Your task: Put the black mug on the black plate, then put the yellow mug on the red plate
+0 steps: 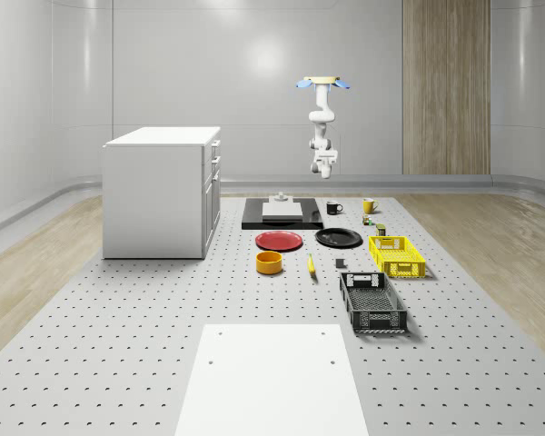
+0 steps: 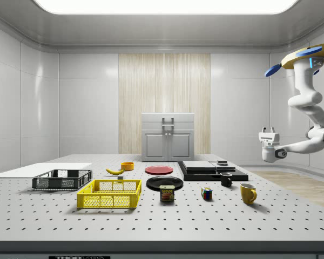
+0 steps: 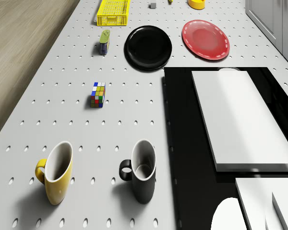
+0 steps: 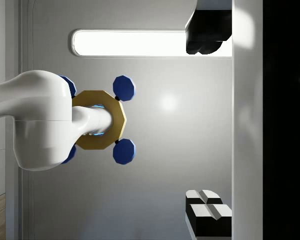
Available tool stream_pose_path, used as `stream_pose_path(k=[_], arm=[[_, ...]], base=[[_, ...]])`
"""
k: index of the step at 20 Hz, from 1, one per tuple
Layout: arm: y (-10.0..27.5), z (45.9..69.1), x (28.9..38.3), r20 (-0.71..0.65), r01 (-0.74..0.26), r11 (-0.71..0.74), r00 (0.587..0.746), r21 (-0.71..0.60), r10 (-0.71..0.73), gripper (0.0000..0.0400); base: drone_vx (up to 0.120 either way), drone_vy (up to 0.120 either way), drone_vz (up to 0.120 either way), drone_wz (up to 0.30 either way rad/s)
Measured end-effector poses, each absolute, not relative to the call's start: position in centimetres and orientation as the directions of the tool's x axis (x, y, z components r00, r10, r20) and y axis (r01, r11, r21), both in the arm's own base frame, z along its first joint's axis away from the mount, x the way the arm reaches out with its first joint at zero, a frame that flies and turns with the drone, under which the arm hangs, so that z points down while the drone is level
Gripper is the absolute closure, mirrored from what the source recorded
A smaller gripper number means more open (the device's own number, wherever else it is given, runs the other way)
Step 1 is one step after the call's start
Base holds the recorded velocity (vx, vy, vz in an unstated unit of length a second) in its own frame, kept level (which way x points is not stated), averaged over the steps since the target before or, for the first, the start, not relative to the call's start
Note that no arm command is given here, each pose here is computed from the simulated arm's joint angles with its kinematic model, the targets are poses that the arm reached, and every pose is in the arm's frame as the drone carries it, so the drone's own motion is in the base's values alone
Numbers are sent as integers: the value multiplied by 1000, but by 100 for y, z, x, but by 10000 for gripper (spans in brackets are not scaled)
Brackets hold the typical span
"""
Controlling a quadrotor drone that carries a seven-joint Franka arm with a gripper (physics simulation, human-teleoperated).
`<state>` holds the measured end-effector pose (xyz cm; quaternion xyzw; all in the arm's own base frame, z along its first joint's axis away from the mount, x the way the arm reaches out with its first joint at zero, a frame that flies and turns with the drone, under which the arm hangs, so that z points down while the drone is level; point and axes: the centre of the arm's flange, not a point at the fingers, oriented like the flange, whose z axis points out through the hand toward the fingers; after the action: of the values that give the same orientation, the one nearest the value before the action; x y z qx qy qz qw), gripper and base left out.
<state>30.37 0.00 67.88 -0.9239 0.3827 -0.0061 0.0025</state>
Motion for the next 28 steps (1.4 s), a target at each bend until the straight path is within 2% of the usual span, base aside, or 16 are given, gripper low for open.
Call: stream_pose_path(k=[15, 28], arm=[[0, 6910, 3038, 18, -707, -707, 707, -17, -707, 0], [4, 6913, 3029, 28, -707, -707, 707, -21, -707, 0]], base=[[0, 0, 0, 0], [117, 0, 0, 0]])
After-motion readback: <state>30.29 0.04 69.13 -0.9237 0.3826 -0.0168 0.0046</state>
